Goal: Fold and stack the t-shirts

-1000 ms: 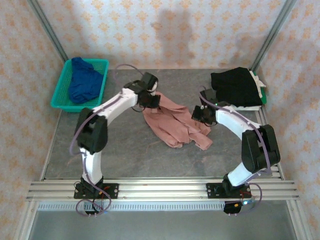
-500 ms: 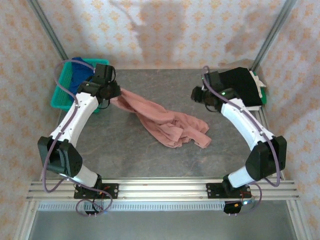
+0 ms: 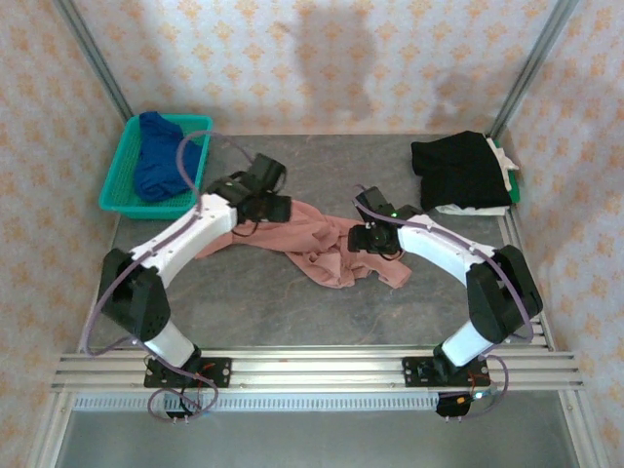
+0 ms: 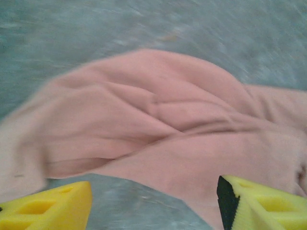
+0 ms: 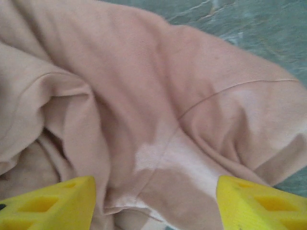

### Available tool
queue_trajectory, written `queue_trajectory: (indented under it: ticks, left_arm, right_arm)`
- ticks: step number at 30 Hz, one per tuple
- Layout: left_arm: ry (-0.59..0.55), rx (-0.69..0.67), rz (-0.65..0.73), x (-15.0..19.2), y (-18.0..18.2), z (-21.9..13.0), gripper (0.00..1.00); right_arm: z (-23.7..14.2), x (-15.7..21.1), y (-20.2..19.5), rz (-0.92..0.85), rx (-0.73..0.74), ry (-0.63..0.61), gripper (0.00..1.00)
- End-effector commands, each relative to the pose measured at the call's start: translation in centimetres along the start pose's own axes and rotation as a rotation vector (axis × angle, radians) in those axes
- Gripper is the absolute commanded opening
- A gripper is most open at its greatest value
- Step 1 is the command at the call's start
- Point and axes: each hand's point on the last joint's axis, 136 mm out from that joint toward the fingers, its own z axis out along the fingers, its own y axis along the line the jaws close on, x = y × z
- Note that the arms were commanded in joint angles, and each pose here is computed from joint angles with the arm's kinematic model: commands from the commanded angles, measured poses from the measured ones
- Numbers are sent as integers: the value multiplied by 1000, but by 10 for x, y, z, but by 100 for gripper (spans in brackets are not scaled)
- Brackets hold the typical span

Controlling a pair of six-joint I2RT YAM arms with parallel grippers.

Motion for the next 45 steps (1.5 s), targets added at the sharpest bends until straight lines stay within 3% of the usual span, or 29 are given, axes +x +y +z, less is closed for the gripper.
queue_trajectory:
  ticks: [1,6,8,9,11,14,17,20,22,31,36,39,42,45]
  left_arm:
    - [65,41,76,11,-35,34,73]
    - [115,100,121,16,-73,63,74]
    - [166,85,127,26,-74,80,60]
    - [168,89,126,26,-75,81,49]
    - [148,111,120,22,-78,76,37]
    - [123,139,126,14,-80,64,18]
    - [78,164,112,2,-73,38,0]
    - [33,189,66,-9,-57,16,0]
    - [-6,190,34,-16,-43,-1,0]
    - [-212,93,-90,-40,27,-88,0]
    - [-400,-43,-158,-57,75,-154,0]
    - [-428,-174,-207,-59,111,-158,0]
    - [-333,-277,-259,-48,142,-132,0]
    - [-217,-345,-268,-33,160,-100,0]
  right_arm:
    - [6,15,-28,6,128,27,70]
    - [20,41,-37,30,138,84,73]
    - [22,47,-45,37,171,93,73]
    - [23,49,-48,35,185,97,73]
    - [27,51,-49,34,191,106,70]
    - [31,50,-54,24,240,118,54]
    - [31,45,-60,15,287,117,27]
    - [22,34,-64,2,324,81,8]
    - [10,23,-69,0,348,45,0]
    - [-112,-79,-63,25,284,-321,0]
    - [-185,-164,-23,24,133,-578,0]
    - [-192,-217,7,11,85,-650,0]
    - [-160,-256,38,-30,51,-597,0]
    - [-127,-266,52,-39,75,-465,26]
